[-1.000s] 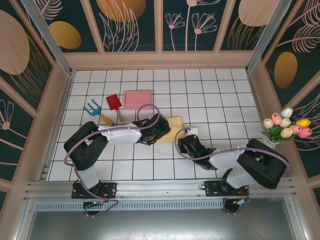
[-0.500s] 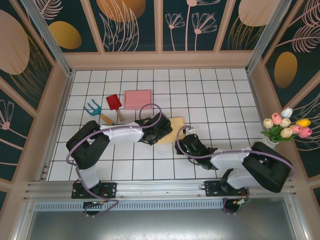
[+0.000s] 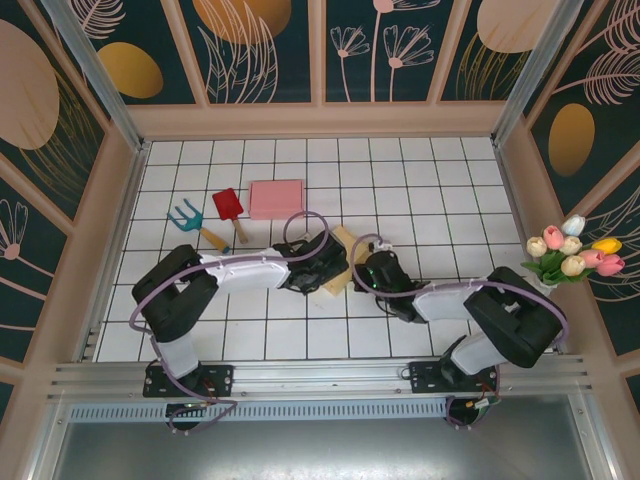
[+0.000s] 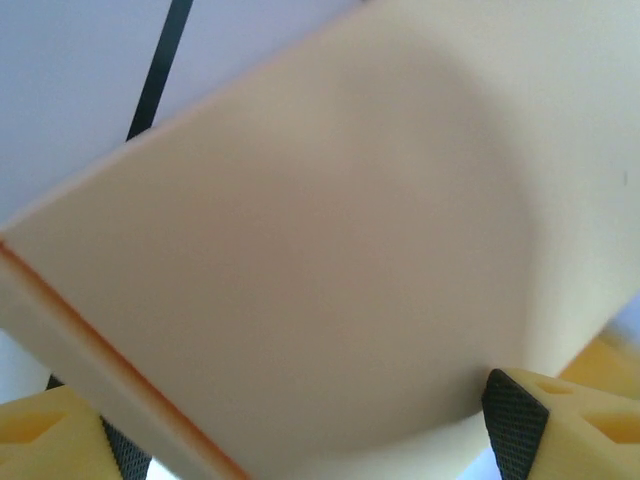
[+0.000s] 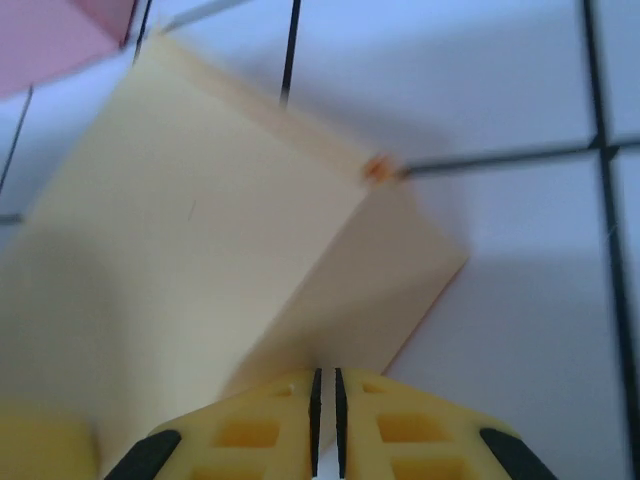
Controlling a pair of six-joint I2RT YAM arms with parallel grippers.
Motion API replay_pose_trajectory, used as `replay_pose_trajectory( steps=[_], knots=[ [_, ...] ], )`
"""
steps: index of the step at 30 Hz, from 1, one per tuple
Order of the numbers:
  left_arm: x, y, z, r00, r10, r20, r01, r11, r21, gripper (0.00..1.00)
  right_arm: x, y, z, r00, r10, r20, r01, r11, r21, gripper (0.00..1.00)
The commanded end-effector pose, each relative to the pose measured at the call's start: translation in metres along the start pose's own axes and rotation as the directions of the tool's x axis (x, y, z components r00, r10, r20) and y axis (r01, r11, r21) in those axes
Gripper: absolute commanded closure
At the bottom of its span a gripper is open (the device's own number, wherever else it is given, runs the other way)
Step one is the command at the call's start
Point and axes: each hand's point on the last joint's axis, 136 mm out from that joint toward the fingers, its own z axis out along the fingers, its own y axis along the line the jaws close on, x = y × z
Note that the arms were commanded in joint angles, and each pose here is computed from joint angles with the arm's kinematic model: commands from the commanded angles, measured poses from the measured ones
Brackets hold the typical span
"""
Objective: Fold the paper box
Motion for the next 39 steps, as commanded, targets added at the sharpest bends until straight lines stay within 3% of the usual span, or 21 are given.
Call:
replay_pose_trajectory(
  steps=[1,5,7,9,13,17,24,30,35,39],
  knots=[
    [0.003,0.003,-0.025,0.997,0.073,-0.001,-0.073,0.997,0.02,0.13,-0.005,0.0,-0.005,0.997,-0.001,-0.074,-0.003,0.999,-0.052,0.84],
    [-0.024,-0.022,-0.055,0.981,0.155,0.115,-0.167,0.981,0.098,0.11,-0.01,-0.005,-0.016,0.992,-0.013,-0.128,0.007,0.999,-0.051,0.89],
    [-0.038,-0.039,-0.07,0.964,0.201,0.173,-0.23,0.96,0.163,0.07,-0.021,-0.014,-0.02,0.99,0.014,-0.14,-0.019,0.999,-0.039,1.0],
    [-0.055,-0.051,-0.079,0.941,0.258,0.22,-0.303,0.931,0.202,0.05,-0.026,-0.017,-0.022,0.988,0.041,-0.15,-0.048,0.998,-0.044,1.0],
    [-0.1,-0.05,-0.058,0.895,0.373,0.246,-0.412,0.901,0.136,0.06,-0.029,-0.019,-0.016,0.984,0.066,-0.167,-0.076,0.996,-0.052,1.0],
    [-0.118,-0.055,-0.033,0.879,0.411,0.243,-0.455,0.874,0.17,0.09,-0.024,-0.022,-0.003,0.974,0.09,-0.209,-0.109,0.991,-0.08,1.0],
    [-0.113,-0.065,0.005,0.862,0.459,0.216,-0.499,0.843,0.199,0.09,-0.018,-0.024,0.016,0.962,0.101,-0.252,-0.13,0.986,-0.104,1.0],
    [-0.087,-0.071,0.038,0.884,0.451,0.118,-0.465,0.833,0.299,0.13,-0.024,-0.012,0.027,0.961,0.098,-0.258,-0.145,0.975,-0.168,1.0],
    [-0.04,-0.104,0.038,0.867,0.492,0.074,-0.474,0.772,0.423,0.13,-0.029,0.027,0.031,0.96,0.059,-0.275,-0.158,0.922,-0.354,1.0],
    [-0.016,-0.128,0.025,0.856,0.513,0.07,-0.478,0.731,0.487,0.13,-0.035,0.045,0.023,0.97,0.033,-0.241,-0.134,0.9,-0.415,1.0]
  ],
)
